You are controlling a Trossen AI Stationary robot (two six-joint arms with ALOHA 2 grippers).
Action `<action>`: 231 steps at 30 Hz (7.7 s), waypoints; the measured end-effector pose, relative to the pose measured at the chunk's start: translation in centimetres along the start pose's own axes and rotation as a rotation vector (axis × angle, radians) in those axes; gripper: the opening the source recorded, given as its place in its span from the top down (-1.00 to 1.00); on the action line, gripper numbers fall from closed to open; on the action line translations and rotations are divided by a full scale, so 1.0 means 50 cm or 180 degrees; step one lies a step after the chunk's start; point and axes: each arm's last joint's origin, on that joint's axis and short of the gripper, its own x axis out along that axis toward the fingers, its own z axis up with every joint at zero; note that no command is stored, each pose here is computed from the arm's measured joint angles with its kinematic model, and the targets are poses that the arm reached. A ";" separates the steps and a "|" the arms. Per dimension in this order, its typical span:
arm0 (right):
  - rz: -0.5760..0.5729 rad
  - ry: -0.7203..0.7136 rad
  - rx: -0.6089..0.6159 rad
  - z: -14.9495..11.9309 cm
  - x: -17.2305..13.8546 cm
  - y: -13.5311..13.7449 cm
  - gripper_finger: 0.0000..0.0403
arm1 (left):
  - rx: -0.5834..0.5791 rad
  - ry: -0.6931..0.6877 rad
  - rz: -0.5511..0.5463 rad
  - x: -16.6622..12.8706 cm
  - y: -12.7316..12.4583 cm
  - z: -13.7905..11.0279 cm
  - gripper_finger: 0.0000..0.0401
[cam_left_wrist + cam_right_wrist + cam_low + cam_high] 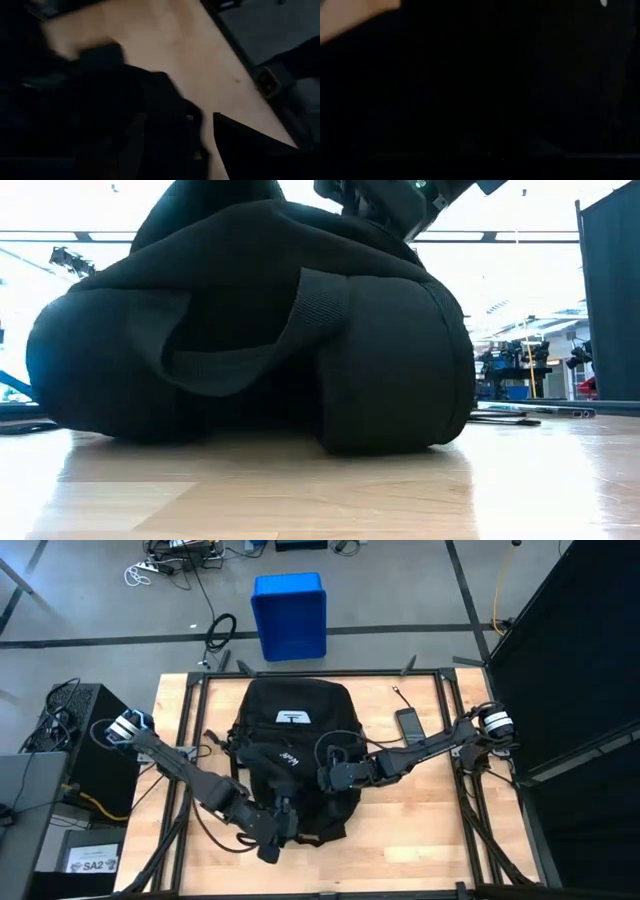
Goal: Unpack backpack
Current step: Put the yellow zipper pouch into the backpack, then put the black cellphone into the backpack
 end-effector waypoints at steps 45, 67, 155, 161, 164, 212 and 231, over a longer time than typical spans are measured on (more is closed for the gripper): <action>-0.0515 -0.0363 -0.0031 0.038 -0.044 -0.031 1.00 | -0.0454 -0.0635 0.2140 -0.139 0.003 -0.275 -0.02; -0.1102 -0.0702 -0.0215 0.067 -0.062 -0.051 1.00 | -0.0261 -0.0025 0.2800 -0.102 0.165 -0.230 -0.02; -0.1937 0.2470 0.3116 -0.440 -0.206 -0.414 -0.85 | -0.0460 -0.1132 0.1984 -0.024 0.258 -0.282 1.00; -0.2030 0.2536 0.3200 -0.451 -0.215 -0.426 -0.66 | -0.0460 -0.1133 0.1983 -0.025 0.258 -0.282 1.00; -0.1927 0.2540 0.3146 -0.448 -0.215 -0.429 -0.58 | -0.0449 -0.1143 0.1936 -0.024 0.257 -0.282 1.00; -0.0656 0.2117 0.3260 -0.428 -0.231 -0.478 -0.96 | -0.0395 -0.1166 0.1780 -0.022 0.255 -0.281 1.00; -0.0727 0.1987 0.3102 -0.409 -0.212 -0.468 -0.97 | -0.0394 -0.1162 0.1779 -0.022 0.255 -0.281 1.00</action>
